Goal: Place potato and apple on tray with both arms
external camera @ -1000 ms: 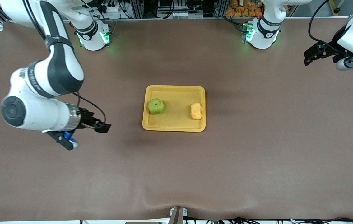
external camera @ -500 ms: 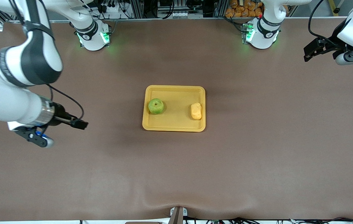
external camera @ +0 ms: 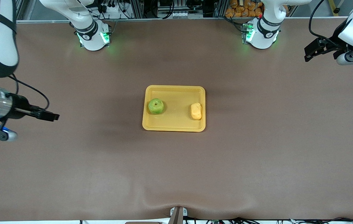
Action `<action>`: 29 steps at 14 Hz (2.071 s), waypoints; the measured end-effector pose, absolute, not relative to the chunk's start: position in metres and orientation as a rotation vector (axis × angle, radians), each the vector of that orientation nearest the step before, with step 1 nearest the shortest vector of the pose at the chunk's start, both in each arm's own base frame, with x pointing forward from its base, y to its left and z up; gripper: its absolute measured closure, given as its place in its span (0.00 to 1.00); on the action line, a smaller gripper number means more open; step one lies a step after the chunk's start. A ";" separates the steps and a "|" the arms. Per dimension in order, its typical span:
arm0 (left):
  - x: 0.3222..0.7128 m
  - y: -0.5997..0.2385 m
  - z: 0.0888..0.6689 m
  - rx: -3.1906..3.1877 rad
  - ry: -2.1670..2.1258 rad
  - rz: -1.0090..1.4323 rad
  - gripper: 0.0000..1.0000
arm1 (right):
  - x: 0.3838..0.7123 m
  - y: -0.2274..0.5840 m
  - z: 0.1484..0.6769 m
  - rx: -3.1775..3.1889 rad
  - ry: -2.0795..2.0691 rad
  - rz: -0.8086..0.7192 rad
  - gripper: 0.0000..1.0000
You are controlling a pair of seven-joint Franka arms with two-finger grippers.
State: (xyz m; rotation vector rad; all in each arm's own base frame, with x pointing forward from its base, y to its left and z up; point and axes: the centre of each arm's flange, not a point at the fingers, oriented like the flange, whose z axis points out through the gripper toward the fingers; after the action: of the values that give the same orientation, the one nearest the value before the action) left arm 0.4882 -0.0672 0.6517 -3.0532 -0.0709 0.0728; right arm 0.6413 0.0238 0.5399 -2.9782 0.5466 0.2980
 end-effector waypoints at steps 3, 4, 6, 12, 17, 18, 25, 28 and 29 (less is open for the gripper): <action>0.488 -0.066 0.652 -3.054 -0.073 0.072 0.00 | 0.630 0.010 0.557 -2.972 0.540 0.311 0.00; 0.488 -0.066 0.653 -3.054 -0.075 0.069 0.00 | 0.626 0.009 0.563 -2.972 0.533 0.312 0.00; 0.488 -0.066 0.654 -3.055 -0.076 0.065 0.00 | 0.618 0.007 0.578 -2.979 0.482 0.293 0.00; 0.490 -0.066 0.659 -3.057 -0.076 0.049 0.00 | 0.585 0.002 0.630 -3.045 0.391 0.231 0.00; 0.490 -0.067 0.659 -3.057 -0.074 0.048 0.00 | 0.567 -0.003 0.653 -3.050 0.259 0.187 0.00; 0.490 -0.067 0.659 -3.057 -0.072 0.047 0.00 | 0.562 -0.005 0.655 -3.064 0.245 0.183 0.00; 0.489 -0.069 0.660 -3.057 -0.067 0.045 0.00 | 0.519 -0.007 0.654 -3.091 0.065 0.100 0.00; 0.489 -0.069 0.662 -3.058 -0.067 0.039 0.00 | 0.515 -0.009 0.656 -3.120 -0.009 0.068 0.00; 0.489 -0.069 0.662 -3.058 -0.067 0.037 0.00 | 0.515 -0.011 0.656 -3.142 -0.069 0.061 0.00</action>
State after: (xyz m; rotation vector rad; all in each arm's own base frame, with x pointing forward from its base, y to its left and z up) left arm 0.4894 -0.0691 0.6622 -3.0582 -0.0666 0.0371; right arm 0.5149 -0.0109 0.6565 -3.1418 -0.0688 0.0607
